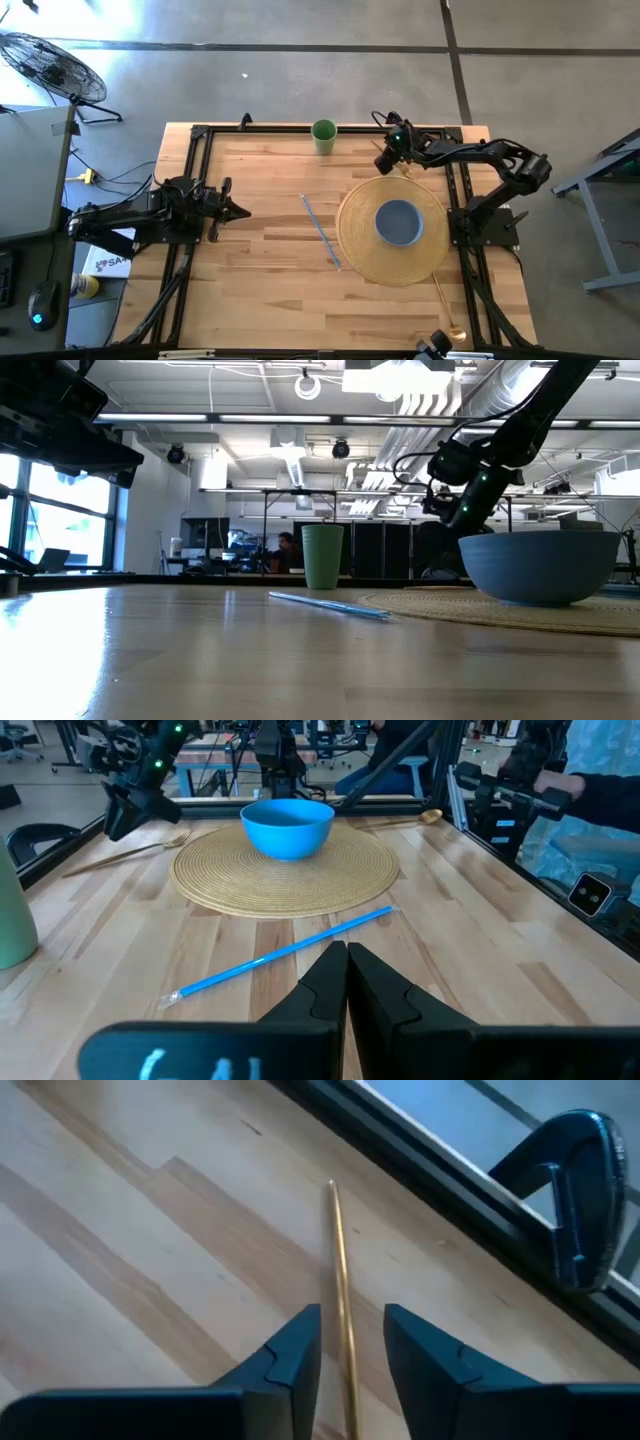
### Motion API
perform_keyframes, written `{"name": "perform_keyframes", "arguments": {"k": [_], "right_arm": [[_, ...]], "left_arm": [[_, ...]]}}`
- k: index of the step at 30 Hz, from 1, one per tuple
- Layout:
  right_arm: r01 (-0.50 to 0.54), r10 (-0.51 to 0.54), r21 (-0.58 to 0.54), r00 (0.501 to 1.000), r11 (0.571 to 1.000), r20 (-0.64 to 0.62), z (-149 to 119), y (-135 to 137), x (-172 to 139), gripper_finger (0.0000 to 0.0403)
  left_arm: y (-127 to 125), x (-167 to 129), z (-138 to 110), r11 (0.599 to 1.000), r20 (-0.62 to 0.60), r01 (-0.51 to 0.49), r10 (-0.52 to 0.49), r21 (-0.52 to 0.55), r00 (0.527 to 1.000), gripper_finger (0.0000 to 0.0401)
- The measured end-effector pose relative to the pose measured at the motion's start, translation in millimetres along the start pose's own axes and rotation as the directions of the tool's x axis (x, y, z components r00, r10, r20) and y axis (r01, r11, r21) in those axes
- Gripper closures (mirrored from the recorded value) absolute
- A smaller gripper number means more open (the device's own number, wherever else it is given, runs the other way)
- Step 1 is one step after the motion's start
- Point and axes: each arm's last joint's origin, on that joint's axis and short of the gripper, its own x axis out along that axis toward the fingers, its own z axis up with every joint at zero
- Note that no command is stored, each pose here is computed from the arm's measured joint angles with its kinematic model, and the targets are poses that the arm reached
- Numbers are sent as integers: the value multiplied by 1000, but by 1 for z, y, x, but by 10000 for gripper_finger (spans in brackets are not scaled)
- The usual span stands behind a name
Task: Pick & Place Utensil
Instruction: Put the gold fork into the blue bowl on the brown mat
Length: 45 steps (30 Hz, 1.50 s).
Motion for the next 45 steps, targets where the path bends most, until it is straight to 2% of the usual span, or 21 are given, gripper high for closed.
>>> {"name": "perform_keyframes", "arguments": {"k": [3, 8, 12, 15, 21, 25, 31, 40, 45], "right_arm": [[9, -8, -4, 999, 1000, 51, -3, 0, 2, 289], [-21, 15, 32, 986, 999, 165, -23, -1, 5, 288], [-38, 30, 42, 984, 998, 175, -39, -4, 7, 288], [-14, 10, 26, 987, 1000, 161, -46, -5, 7, 288], [-44, 39, 28, 983, 999, 182, -46, -2, 18, 288], [-32, 24, 41, 985, 999, 170, -30, 0, 28, 288], [26, -29, 51, 998, 998, 53, -12, -7, 38, 288], [-4, 14, 88, 993, 996, -114, -9, -14, 40, 288], [-20, 39, 87, 972, 996, -231, 0, -16, 35, 288]], "left_arm": [[0, 0, 0, 1000, 0, 0, 0, 0, 1000, 391], [0, 0, 0, 1000, 0, 0, 0, 0, 1000, 391], [0, 0, 0, 1000, 1, 0, 0, 0, 1000, 391], [0, 0, 0, 1000, 0, 0, 0, 0, 1000, 391], [0, 0, 0, 1000, 0, 1, -1, 0, 1000, 391], [0, 0, 0, 1000, 0, 1, -1, 0, 1000, 391], [0, 0, 0, 1000, 1, 3, -3, 0, 1000, 391], [0, 0, 0, 1000, 0, 3, -3, 0, 1000, 391], [0, 0, 0, 1000, 0, 3, -3, 0, 1000, 391]]}}
